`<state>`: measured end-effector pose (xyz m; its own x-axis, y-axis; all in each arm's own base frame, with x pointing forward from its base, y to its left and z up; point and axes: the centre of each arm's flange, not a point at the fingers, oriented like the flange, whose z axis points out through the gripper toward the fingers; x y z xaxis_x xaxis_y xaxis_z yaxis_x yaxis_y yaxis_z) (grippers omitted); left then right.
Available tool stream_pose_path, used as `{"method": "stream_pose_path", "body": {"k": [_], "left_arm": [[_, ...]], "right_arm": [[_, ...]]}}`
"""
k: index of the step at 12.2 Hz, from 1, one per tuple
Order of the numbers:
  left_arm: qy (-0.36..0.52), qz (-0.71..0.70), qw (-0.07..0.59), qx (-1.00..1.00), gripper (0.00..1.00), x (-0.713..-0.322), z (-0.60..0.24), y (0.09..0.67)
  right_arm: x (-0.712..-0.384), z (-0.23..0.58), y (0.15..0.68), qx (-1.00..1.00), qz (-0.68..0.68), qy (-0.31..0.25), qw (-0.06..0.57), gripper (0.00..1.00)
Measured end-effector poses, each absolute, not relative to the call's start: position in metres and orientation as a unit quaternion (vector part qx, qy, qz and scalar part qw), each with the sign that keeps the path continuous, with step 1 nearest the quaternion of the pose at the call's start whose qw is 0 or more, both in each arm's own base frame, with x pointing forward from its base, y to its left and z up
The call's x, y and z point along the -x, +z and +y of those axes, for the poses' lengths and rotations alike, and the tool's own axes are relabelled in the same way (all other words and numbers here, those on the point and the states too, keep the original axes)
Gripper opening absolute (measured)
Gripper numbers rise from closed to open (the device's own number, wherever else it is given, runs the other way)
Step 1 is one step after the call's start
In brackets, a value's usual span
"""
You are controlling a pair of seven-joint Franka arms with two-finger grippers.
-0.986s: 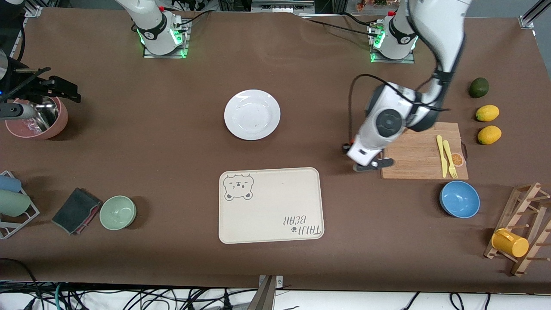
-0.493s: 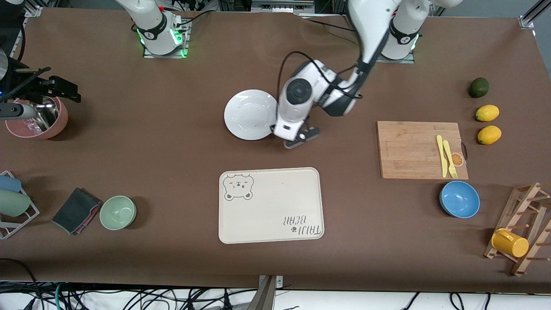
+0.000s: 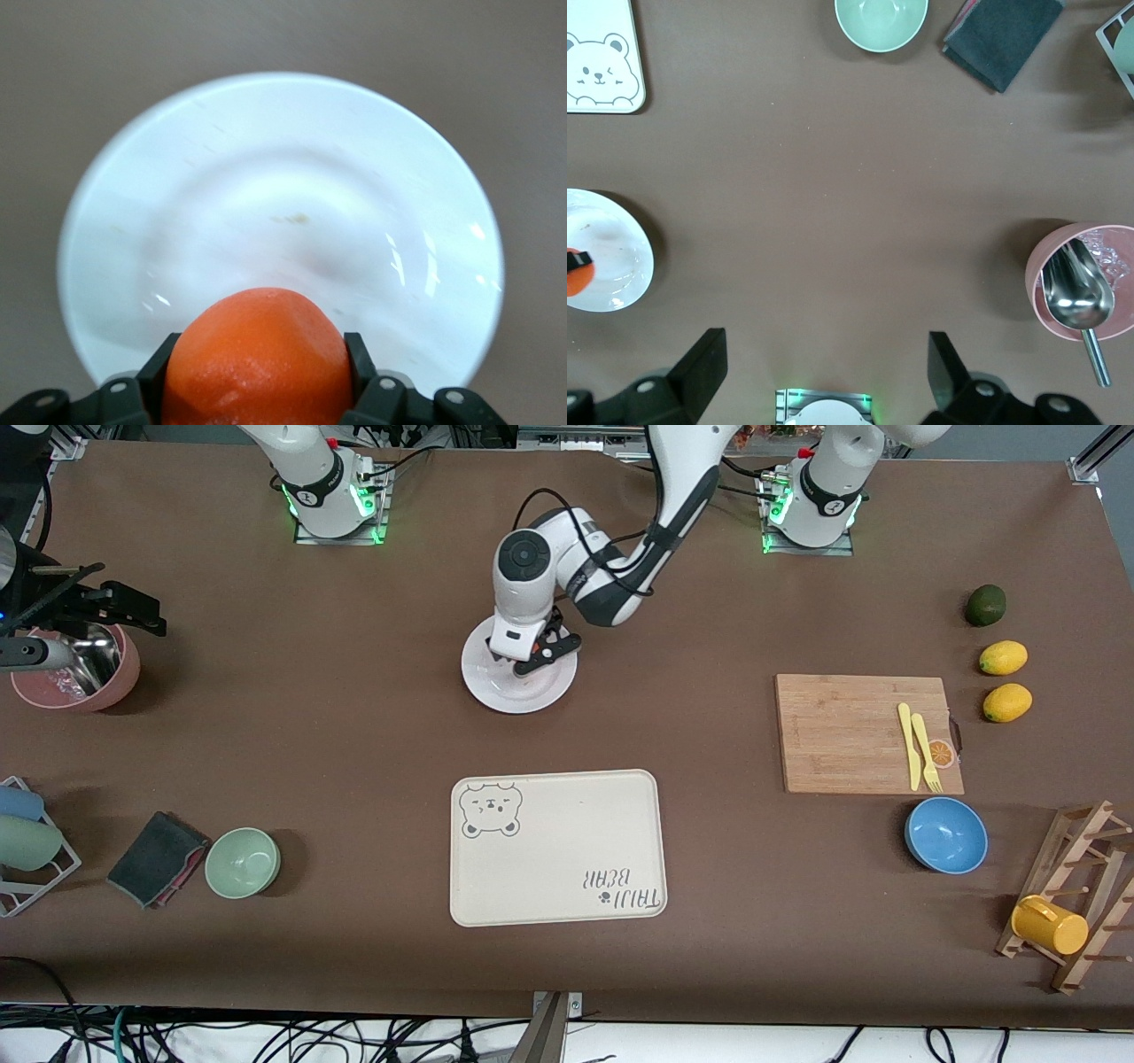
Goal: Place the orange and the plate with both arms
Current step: 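Lower the orange onto the white plate and open the left gripper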
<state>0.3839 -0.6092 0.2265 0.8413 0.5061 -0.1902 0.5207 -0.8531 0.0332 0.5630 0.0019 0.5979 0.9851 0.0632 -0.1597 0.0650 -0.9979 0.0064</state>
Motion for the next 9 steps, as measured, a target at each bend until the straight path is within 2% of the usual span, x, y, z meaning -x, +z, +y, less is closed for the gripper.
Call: {"method": "stream_pose_path", "body": {"k": [5,6,7,8,9], "left_arm": [[-0.089,0.276,0.029,-0.957,0.75,-0.395,-0.612,0.186],[-0.087,0.277,0.032,-0.956,0.82,-0.398,-0.613,0.189],[-0.085,0.279,0.036,-0.956,0.95,-0.403,-0.612,0.193],[-0.082,0.283,0.04,-0.955,1.0,-0.41,-0.611,0.198],[-0.08,0.287,0.043,-0.954,1.0,-0.417,-0.609,0.204]], "right_arm": [[-0.563,0.001,0.598,-0.996,0.032,-0.08,0.006,1.0],[-0.563,0.001,0.598,-0.996,0.031,-0.08,0.006,1.0],[-0.563,0.0,0.598,-0.996,0.031,-0.08,0.006,1.0],[-0.563,0.0,0.598,-0.996,0.03,-0.08,0.006,1.0],[-0.563,0.0,0.598,-0.996,0.03,-0.08,0.006,1.0]]}}
